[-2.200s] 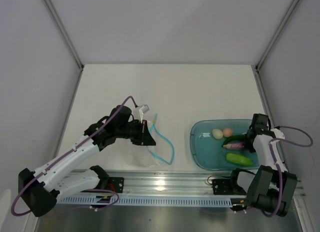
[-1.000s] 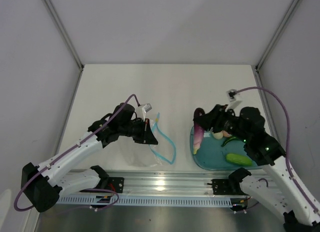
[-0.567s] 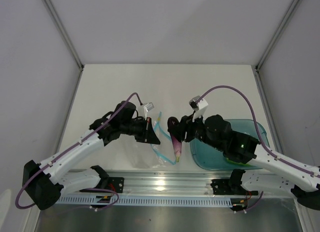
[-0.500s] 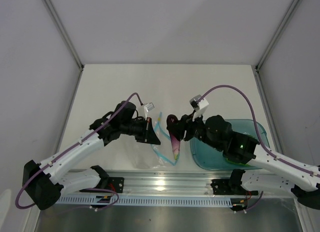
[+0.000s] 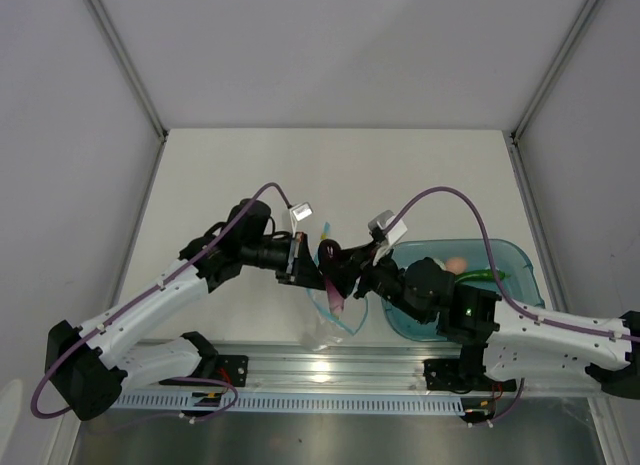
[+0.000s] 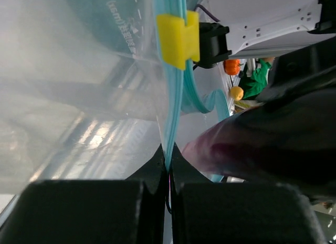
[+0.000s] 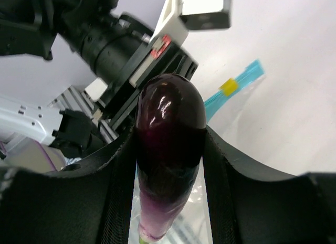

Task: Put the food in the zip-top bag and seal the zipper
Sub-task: Place the fake vegetable in the zipper food storage bag, then pick up the fake vegetable from the zipper food storage bag.

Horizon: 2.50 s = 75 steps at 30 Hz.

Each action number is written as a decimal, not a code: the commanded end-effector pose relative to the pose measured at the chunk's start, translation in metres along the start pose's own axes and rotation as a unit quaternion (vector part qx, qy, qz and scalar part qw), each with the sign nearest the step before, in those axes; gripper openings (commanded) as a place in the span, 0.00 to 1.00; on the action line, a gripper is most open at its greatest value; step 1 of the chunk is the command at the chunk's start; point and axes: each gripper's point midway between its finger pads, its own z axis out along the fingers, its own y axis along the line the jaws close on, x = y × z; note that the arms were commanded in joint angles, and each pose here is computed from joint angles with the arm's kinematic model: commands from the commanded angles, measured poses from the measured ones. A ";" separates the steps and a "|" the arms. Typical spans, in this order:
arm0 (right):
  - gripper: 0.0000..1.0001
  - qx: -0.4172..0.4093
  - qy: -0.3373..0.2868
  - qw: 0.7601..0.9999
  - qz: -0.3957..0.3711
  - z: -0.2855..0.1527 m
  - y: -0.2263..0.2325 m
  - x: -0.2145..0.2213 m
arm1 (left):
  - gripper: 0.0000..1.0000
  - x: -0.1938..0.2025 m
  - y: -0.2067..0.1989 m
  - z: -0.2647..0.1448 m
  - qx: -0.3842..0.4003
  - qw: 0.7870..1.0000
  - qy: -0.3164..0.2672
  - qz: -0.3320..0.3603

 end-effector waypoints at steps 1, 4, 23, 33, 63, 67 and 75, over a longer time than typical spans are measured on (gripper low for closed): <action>0.00 0.011 -0.033 0.999 -0.021 -0.001 0.004 -0.002 | 0.00 -0.013 -0.035 -0.005 0.056 0.998 -0.008 0.019; 0.00 0.017 -0.020 0.999 -0.033 -0.004 0.002 0.018 | 0.00 -0.014 -0.039 -0.005 0.067 0.998 -0.008 0.018; 0.07 0.087 0.045 0.995 -0.035 -0.021 -0.030 0.064 | 0.01 -0.022 -0.031 -0.022 -0.007 0.998 -0.046 0.050; 0.43 0.092 0.098 0.991 -0.009 0.007 -0.010 0.062 | 0.01 -0.018 -0.029 -0.024 -0.008 0.998 -0.048 0.050; 0.95 0.309 -0.048 0.942 0.118 -0.096 -0.104 -0.059 | 0.01 -0.014 0.013 -0.009 -0.065 0.996 -0.041 0.042; 0.96 0.392 -0.010 0.910 0.136 -0.111 -0.152 -0.039 | 0.00 -0.014 0.013 -0.009 -0.066 0.996 -0.040 0.042; 0.94 0.510 0.023 0.831 0.224 -0.137 -0.242 0.001 | 0.01 -0.012 0.015 -0.009 -0.067 0.996 -0.039 0.040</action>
